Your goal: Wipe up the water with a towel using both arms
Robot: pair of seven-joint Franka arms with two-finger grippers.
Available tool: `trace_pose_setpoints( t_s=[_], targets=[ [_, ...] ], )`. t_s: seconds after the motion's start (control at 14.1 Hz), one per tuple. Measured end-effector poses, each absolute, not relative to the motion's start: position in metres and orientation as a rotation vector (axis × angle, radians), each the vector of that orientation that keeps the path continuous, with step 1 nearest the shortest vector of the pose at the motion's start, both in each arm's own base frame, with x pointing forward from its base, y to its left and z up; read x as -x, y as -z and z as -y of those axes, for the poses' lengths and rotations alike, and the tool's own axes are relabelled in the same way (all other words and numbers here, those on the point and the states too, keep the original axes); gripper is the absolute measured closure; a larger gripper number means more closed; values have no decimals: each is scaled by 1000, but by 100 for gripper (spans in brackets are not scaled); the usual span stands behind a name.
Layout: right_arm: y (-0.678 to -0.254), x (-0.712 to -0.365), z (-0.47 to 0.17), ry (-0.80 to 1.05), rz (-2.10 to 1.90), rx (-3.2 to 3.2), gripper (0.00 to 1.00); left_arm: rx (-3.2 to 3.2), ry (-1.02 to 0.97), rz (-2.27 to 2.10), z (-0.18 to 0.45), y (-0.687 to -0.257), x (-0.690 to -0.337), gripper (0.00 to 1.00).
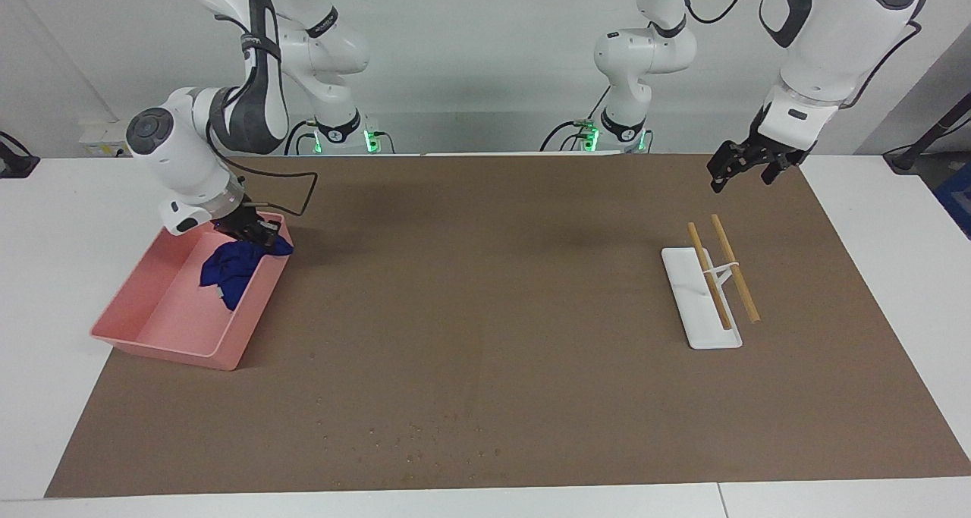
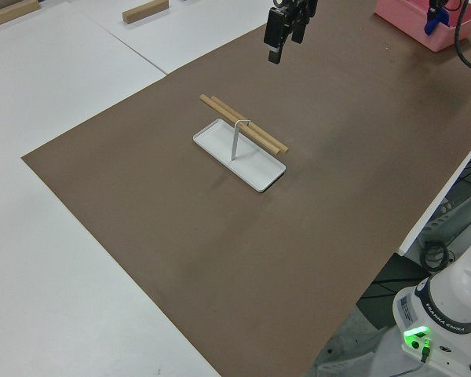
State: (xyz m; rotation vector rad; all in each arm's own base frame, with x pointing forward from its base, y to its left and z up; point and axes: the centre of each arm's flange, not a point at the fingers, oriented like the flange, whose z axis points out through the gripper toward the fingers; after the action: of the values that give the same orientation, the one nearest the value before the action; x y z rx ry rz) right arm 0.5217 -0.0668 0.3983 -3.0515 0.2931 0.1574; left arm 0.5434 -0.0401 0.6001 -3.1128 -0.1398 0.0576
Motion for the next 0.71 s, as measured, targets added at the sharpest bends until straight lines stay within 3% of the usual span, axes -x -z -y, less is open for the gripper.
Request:
trace_pose_setpoints(
  t_s=[0.28, 0.71],
  targets=[
    [-428, -516, 66, -133, -234, 3053, 93, 3112, -59, 141, 39, -600, -543, 0],
    [-390, -508, 74, -116, 108, 3054, 93, 3111, -65, 141, 39, -598, -543, 0]
  ],
)
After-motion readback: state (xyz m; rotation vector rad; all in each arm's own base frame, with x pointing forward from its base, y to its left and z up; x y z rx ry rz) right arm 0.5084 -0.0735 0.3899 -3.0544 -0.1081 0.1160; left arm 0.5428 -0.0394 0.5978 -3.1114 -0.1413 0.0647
